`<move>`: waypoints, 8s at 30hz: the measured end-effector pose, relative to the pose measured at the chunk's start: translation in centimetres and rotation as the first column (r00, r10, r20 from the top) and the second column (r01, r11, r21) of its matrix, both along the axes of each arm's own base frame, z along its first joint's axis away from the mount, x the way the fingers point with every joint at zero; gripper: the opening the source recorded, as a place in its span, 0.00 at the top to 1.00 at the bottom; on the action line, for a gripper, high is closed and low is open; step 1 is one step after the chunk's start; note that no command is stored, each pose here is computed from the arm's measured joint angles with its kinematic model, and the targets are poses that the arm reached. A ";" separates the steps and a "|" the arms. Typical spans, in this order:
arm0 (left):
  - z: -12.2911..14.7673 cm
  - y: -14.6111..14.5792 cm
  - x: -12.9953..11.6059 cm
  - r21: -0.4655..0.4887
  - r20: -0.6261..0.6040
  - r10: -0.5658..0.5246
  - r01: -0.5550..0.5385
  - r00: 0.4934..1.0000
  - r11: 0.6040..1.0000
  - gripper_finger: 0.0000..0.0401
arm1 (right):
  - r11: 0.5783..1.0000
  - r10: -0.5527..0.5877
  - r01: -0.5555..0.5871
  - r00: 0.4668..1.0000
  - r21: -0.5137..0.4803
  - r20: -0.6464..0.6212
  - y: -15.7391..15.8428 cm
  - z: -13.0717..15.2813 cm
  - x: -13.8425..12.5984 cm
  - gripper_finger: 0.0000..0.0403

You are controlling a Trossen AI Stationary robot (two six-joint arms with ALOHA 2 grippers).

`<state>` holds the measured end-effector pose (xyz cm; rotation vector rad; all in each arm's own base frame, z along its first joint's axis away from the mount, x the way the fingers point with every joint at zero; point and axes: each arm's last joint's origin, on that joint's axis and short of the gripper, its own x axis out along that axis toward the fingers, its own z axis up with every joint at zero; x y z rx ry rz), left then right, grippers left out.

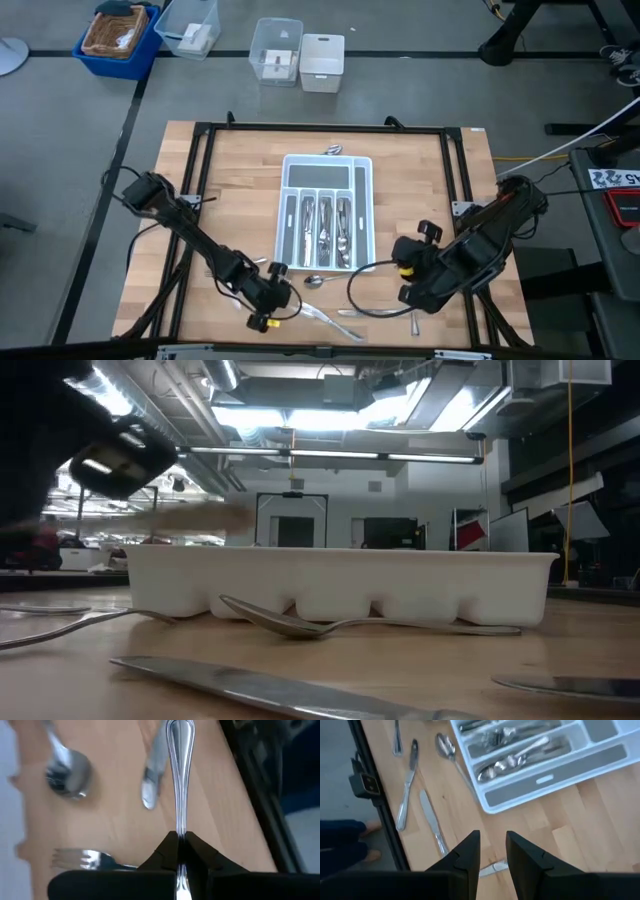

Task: Sort silverware
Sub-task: Put the silver fork into the white cutlery tray, then put the silver table knife into the white cutlery tray

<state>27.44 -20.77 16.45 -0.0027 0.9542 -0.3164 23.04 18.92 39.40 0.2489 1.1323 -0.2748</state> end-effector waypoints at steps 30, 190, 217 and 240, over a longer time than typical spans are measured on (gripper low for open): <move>1.0 13.1 7.1 -0.562 -0.295 0.952 -0.820 0.075 -0.110 0.98 | 0.947 -0.035 0.098 0.978 -0.305 0.206 -2.7 -0.5 -1.6 0.76; 7.7 16.3 3.7 -0.372 -0.049 0.612 -0.582 0.790 0.723 0.68 | 0.933 -0.080 0.139 0.979 0.331 -0.188 1.8 -19.7 -4.6 0.93; 7.6 15.3 3.6 -0.417 -0.118 0.640 -0.623 0.759 0.662 0.68 | 0.679 0.719 -0.680 0.693 -0.277 0.058 -8.3 -13.3 5.3 0.93; 10.2 9.4 -3.5 -0.411 -0.397 0.809 -0.872 0.434 0.267 0.68 | -0.276 0.876 -0.684 0.110 -0.675 -0.469 -13.2 -15.0 12.9 0.93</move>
